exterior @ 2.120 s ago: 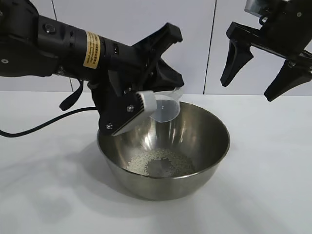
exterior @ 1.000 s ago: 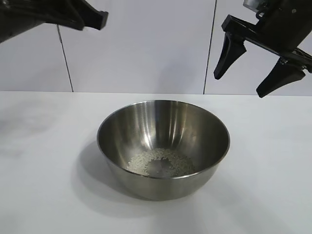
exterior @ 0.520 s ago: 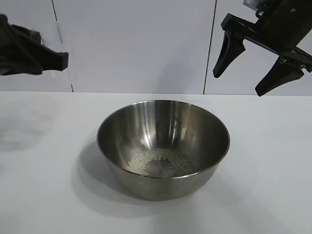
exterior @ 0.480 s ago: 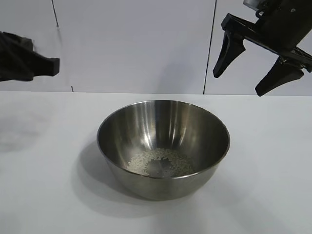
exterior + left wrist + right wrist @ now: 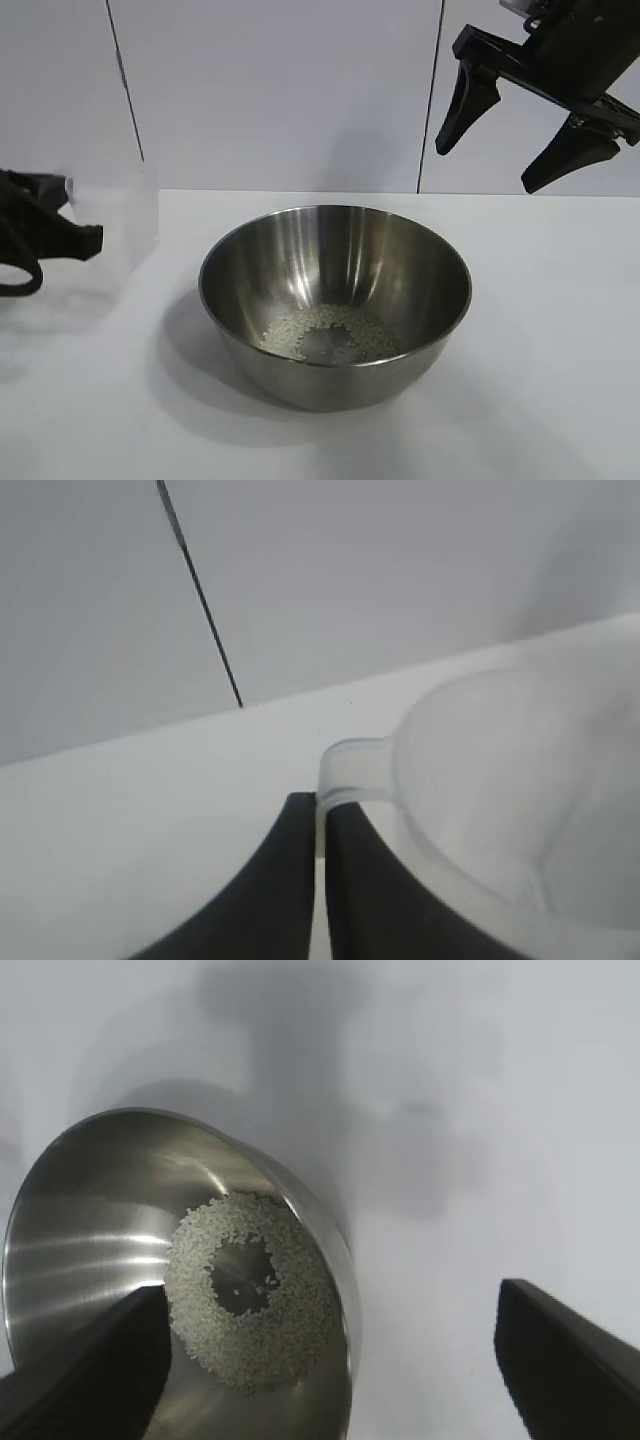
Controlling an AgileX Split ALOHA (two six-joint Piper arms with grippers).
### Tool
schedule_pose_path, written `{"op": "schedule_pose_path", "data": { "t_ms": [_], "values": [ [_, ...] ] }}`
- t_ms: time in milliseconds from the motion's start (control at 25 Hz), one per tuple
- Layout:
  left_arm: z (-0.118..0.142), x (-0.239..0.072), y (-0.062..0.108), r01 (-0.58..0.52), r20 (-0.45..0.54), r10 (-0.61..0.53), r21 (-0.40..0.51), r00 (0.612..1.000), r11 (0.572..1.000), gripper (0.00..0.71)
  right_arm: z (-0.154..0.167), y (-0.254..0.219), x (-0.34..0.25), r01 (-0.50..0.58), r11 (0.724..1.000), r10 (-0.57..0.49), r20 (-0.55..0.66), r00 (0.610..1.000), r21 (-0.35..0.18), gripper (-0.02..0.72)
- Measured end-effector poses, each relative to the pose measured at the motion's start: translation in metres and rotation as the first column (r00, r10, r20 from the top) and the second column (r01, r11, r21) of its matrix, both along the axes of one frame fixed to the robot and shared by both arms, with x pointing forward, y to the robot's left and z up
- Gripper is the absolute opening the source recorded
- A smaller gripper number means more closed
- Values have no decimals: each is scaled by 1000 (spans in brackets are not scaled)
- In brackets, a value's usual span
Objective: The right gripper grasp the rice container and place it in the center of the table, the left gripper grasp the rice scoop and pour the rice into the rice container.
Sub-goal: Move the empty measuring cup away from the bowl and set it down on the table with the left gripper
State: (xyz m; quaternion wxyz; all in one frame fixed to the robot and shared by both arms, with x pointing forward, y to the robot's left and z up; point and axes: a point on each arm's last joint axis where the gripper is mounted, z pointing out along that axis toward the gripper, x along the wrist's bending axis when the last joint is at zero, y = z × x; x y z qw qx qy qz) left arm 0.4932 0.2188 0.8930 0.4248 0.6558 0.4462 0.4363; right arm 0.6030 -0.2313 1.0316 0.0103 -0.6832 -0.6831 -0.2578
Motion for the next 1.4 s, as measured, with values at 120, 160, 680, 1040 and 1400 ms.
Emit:
{"op": "schedule_pose_path", "data": {
  "t_ms": [120, 160, 680, 1040, 1400],
  "values": [
    [-16, -1, 0, -8, -60, 7, -11, 998, 1000, 14, 0, 0, 0, 0, 1000, 0, 0, 1000, 0, 610],
    [-19, -1, 0, -5, -72, 4, -9, 997, 1000, 14, 0, 0, 0, 0, 1000, 0, 0, 1000, 0, 610],
    [-22, -2, -3, 25, -80, -26, -10, 996, 1000, 14, 1, 0, 2, 7, 1000, -7, 17, 1000, 2, 610],
    [-17, 8, -7, 26, -47, -27, -22, 999, 999, 13, 1, 0, 2, 8, 1000, -8, 17, 1000, 3, 610],
    [-43, 10, -8, 28, -116, -27, 3, 993, 1000, 13, 1, 0, 2, 7, 1000, -7, 18, 1000, 3, 610]
  ]
}}
